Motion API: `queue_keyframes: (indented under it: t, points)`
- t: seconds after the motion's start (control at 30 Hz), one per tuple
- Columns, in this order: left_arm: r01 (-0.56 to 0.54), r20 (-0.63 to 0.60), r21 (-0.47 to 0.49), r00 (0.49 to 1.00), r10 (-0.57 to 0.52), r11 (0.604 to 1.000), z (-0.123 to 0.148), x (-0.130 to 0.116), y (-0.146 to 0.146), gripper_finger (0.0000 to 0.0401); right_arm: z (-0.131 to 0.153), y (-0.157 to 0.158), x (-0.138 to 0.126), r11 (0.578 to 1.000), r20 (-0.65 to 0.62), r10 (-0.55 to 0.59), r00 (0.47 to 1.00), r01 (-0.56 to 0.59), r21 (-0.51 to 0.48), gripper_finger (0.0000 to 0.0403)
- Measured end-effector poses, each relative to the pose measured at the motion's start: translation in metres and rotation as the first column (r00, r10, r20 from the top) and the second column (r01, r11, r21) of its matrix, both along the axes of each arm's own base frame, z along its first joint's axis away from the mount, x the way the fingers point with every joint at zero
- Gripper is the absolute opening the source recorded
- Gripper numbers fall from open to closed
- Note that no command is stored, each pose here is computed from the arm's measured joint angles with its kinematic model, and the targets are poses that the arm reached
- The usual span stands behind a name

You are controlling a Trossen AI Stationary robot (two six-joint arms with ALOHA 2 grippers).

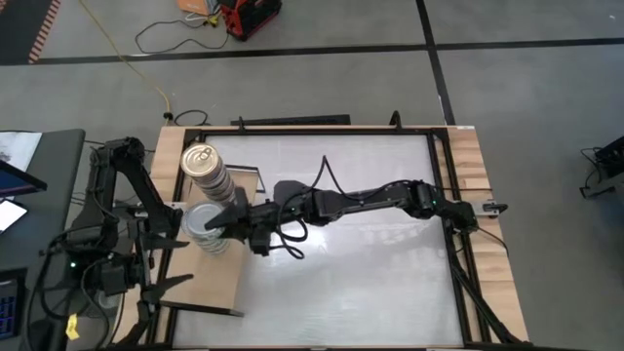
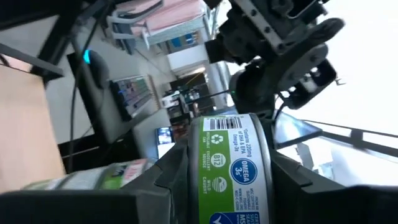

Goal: Stack canned seafood by type on shelf
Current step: Stack the green tuna can on top of the green tuna can on the shelf

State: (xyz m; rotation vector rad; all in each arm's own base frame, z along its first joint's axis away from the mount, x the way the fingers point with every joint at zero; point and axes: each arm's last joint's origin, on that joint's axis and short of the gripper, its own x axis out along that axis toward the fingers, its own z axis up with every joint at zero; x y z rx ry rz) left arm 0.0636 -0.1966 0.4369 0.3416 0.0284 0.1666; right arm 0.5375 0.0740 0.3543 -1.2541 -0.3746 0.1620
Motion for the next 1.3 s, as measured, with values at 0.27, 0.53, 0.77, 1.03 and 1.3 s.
queue_keyframes:
  t: [0.27,0.53,0.77,1.03,1.3]
  points:
    - [-0.005,-0.004,0.018,1.000,0.005,1.000,0.006,0.000,0.001,0.0272,0.031,0.006,-0.008,1.000,-0.004,0.020,1.000,-0.020,0.006,0.0169]
    - [0.008,-0.013,0.069,1.000,-0.007,0.998,0.024,-0.004,0.007,0.0272,0.037,0.001,-0.009,1.000,0.036,0.009,0.999,-0.009,0.012,0.0168]
    - [0.041,-0.057,0.336,0.998,-0.023,0.941,0.005,-0.008,-0.001,0.0272,0.035,-0.010,-0.007,0.993,-0.023,0.039,0.999,-0.037,0.108,0.0167]
    - [0.057,-0.109,0.639,0.994,0.018,0.767,-0.025,-0.003,-0.014,0.0272,0.034,0.001,-0.009,0.990,-0.036,0.065,0.997,-0.060,0.131,0.0168]
    - [0.016,-0.113,0.662,0.991,0.078,0.750,-0.024,0.008,-0.009,0.0272,0.030,0.017,-0.011,0.988,-0.070,0.117,0.991,-0.110,0.107,0.0169]
